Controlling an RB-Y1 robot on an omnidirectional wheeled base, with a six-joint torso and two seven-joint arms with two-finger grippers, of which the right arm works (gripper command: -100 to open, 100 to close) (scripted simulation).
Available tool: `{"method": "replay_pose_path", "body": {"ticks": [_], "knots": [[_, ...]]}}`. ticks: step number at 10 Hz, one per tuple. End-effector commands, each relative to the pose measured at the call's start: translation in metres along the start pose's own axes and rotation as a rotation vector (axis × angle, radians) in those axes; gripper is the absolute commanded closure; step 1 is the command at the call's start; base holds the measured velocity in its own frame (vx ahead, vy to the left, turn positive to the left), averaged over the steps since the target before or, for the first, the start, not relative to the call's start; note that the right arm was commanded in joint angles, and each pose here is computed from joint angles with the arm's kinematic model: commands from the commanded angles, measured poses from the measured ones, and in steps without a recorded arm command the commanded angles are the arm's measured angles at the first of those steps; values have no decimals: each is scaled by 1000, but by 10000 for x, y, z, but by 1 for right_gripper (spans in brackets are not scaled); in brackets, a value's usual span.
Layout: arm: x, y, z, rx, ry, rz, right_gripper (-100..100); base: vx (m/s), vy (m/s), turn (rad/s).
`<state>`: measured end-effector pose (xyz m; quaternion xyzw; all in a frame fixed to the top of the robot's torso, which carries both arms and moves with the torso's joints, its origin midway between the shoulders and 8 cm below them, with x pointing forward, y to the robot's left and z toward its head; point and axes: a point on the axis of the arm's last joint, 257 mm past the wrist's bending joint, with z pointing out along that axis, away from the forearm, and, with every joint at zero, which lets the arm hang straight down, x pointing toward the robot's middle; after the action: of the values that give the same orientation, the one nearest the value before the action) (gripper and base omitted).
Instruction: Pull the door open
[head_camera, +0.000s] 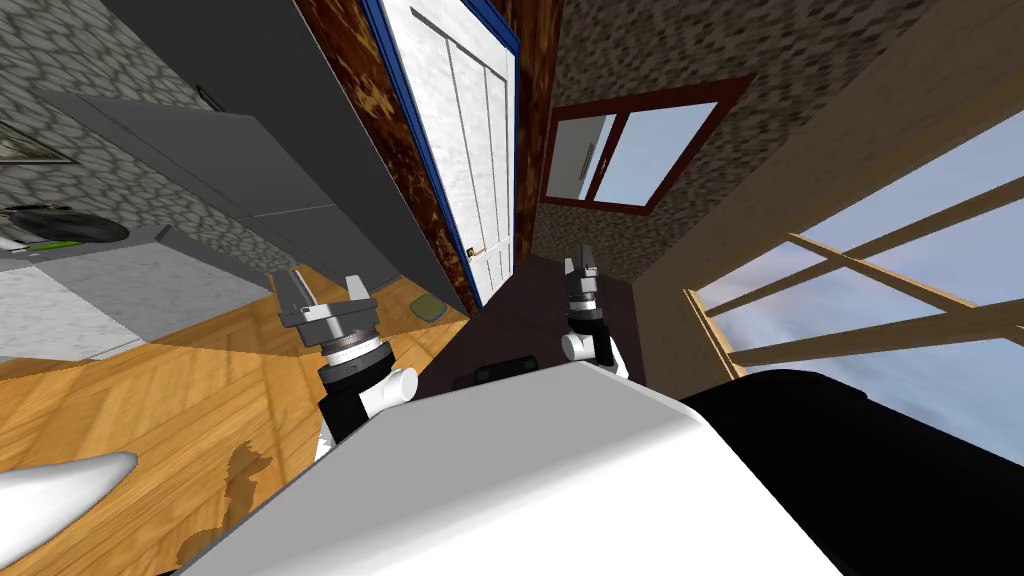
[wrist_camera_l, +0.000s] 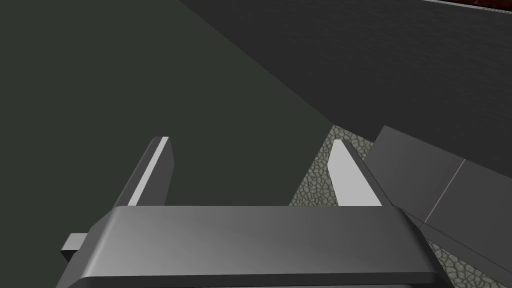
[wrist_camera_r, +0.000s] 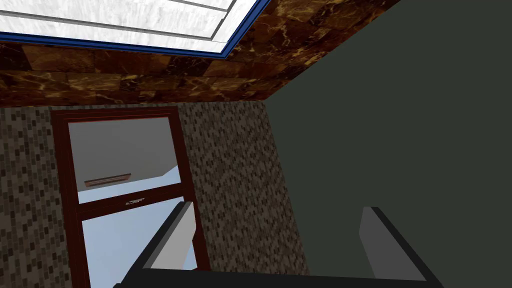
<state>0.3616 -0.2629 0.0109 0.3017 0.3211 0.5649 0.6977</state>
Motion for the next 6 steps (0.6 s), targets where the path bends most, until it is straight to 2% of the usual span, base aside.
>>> {"method": "replay_pose_path", "body": {"ticks": [1, 6], "knots": [[28, -89, -13, 11, 7, 9, -100, 95, -61, 118], [139, -456, -78, 56, 36, 46, -100, 76, -6, 113]]}}
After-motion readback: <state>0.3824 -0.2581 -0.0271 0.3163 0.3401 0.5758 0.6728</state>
